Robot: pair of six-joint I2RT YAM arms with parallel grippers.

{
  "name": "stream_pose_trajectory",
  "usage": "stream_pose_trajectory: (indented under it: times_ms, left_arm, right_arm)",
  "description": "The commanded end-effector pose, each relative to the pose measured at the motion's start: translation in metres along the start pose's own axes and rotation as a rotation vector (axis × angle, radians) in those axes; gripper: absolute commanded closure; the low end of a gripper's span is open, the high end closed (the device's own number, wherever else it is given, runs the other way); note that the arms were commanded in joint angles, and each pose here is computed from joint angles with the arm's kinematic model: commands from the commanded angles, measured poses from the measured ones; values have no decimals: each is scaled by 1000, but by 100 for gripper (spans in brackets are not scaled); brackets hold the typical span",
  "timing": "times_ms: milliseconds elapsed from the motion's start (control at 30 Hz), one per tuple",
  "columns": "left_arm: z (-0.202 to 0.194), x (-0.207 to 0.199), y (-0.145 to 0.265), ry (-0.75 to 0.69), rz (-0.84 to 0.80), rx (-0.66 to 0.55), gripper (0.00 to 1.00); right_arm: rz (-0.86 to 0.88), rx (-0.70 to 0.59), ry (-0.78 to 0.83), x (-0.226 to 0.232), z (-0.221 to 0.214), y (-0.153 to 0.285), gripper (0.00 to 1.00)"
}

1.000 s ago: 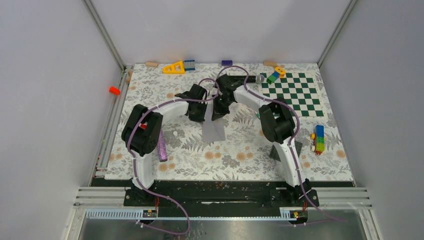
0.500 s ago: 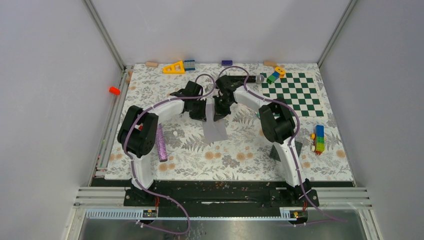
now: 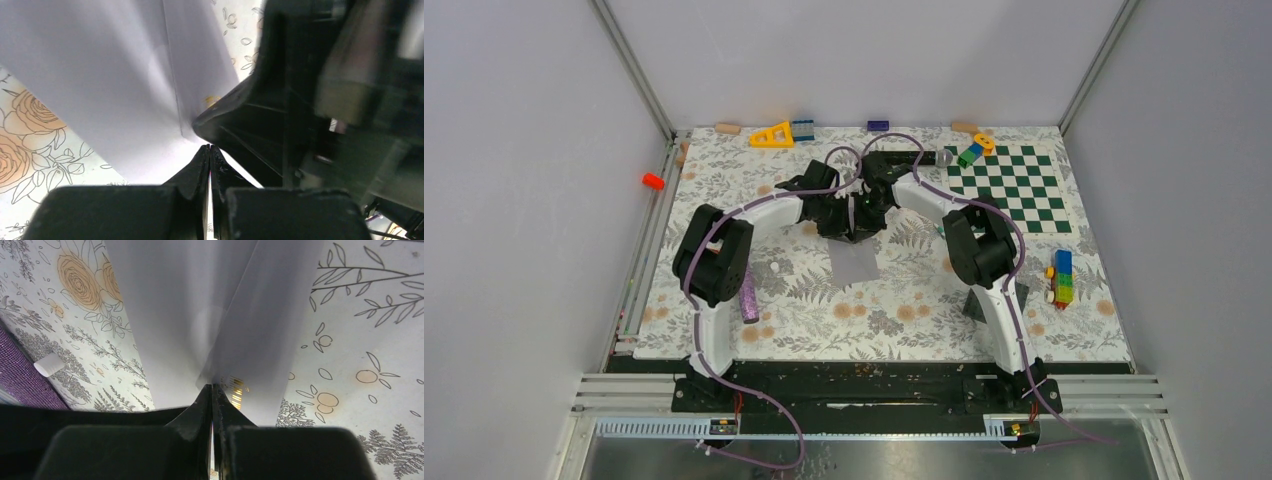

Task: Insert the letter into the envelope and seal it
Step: Seal the envelope flap at the center of the board.

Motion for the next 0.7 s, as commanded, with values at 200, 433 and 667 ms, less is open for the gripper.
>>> stream_pose_trajectory:
  times_ms: [200, 433, 667]
  left_arm:
    - [8, 4, -18, 26, 25, 12, 100]
    - [7, 11, -27, 52, 65, 36, 100]
    - [7, 13, -31, 59, 85, 50, 100]
  right_arm:
    - [-47, 21, -20, -6, -14, 6, 100]
    - [-41, 36, -23, -6, -17, 6, 100]
    - [-9, 61, -38, -6, -22, 5, 100]
Point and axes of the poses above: each gripper's point midway between its finger pads, its own y axis back along the fingers, its own x axis along the line the jaws close on, z = x × y, the point moved 6 cm from there along y, back along the fingers, and after that the axes turned 12 degrees about -y, right-handed, at the moved point
